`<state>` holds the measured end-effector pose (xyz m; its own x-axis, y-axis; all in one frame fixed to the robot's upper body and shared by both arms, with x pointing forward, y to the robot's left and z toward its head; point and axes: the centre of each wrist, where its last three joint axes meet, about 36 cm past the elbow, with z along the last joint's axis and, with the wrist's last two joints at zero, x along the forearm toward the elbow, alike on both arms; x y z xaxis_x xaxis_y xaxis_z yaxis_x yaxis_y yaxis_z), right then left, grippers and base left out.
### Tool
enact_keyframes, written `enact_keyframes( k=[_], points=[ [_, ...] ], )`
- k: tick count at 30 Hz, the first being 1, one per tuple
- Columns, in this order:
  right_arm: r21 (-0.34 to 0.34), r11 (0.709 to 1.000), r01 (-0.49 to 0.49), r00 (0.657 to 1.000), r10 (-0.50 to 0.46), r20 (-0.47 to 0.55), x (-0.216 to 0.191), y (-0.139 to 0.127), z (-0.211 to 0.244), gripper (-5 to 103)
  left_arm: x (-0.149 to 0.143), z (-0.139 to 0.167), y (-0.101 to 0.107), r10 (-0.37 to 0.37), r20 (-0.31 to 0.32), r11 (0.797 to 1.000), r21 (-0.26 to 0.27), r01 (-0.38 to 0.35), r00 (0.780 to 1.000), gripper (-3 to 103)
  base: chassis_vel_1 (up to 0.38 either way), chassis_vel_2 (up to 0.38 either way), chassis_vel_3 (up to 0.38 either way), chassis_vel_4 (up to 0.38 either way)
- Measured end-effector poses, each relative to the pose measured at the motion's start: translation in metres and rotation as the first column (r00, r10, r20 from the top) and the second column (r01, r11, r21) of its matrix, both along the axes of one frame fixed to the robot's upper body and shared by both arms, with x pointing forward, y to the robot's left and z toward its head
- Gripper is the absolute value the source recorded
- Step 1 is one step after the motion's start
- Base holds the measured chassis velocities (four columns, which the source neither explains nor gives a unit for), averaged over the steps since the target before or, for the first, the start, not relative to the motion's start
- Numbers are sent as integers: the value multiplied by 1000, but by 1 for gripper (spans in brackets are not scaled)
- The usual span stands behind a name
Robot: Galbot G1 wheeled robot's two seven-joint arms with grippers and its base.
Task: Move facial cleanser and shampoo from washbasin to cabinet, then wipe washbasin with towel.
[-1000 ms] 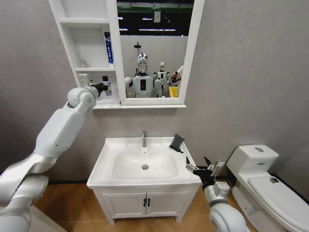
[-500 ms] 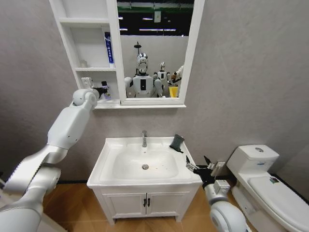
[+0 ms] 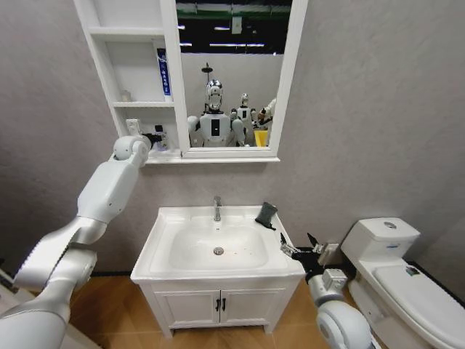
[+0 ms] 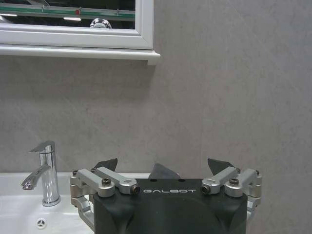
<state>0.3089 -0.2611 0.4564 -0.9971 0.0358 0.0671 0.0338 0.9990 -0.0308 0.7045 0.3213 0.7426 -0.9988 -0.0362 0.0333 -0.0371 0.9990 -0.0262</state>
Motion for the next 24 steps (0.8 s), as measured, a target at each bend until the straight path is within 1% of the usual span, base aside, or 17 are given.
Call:
enact_keyframes(
  k=[2,3,5,6,8,9,10,11,13,14,15,16,17,18,19,20,24],
  points=[
    [-1,1000,0,1000,0,0,-1,0,0,100,-7,4,0,10,34,1000,3,-10,999,95,0,0,0,0],
    [-1,1000,0,1000,0,0,-1,0,0,100,-7,4,0,10,34,1000,3,-10,999,95,0,0,0,0],
    [-2,1000,-1,1000,1,0,-2,1,1,100,-27,5,2,17,69,1000,16,-18,997,99,0,0,0,0],
    [-2,1000,-1,1000,1,0,-2,1,1,100,-27,5,2,17,69,1000,16,-18,997,99,0,0,0,0],
    [-4,1000,-5,1000,5,0,-2,2,1,100,-53,0,0,22,96,999,27,-25,995,100,0,0,0,0],
    [-4,1000,-5,1000,5,0,-2,2,1,100,-53,0,0,22,96,999,27,-25,995,100,0,0,0,0],
    [-3,1000,-8,1000,8,0,-2,3,2,100,-71,-5,-3,18,101,999,27,-21,995,100,0,0,0,0],
    [-3,1000,-8,1000,8,0,-2,3,2,100,-71,-5,-3,18,101,999,27,-21,995,100,0,0,0,0],
    [5,1000,-14,1000,14,-2,-3,5,5,100,-109,-17,0,1,92,999,33,-4,996,100,0,0,0,0],
    [11,1000,-17,1000,17,-4,-4,6,7,100,-121,-22,1,-2,89,999,43,-2,996,100,0,0,0,0],
    [11,1000,-17,1000,17,-4,-4,6,7,100,-121,-22,1,-2,89,999,43,-2,996,100,0,0,0,0],
    [14,1000,-20,1000,20,-5,-4,7,8,100,-142,-30,4,-6,89,998,63,0,996,100,0,0,0,0],
    [14,1000,-20,1000,20,-5,-4,7,8,100,-142,-30,4,-6,89,998,63,0,996,100,0,0,0,0],
    [14,1000,-21,1000,21,-5,-4,8,9,100,-152,-34,3,-6,90,998,69,0,996,100,0,0,0,0],
    [16,1000,-20,1000,20,-4,-5,8,10,100,-171,-42,1,-12,91,997,76,5,996,100,0,0,0,0],
    [16,1000,-20,1000,20,-4,-5,8,10,100,-171,-42,1,-12,91,997,76,5,996,100,0,0,0,0],
    [11,1000,6,1000,-6,-3,-13,7,11,100,-201,-69,-10,-18,80,996,84,11,997,100,0,0,0,0]
  ],
)
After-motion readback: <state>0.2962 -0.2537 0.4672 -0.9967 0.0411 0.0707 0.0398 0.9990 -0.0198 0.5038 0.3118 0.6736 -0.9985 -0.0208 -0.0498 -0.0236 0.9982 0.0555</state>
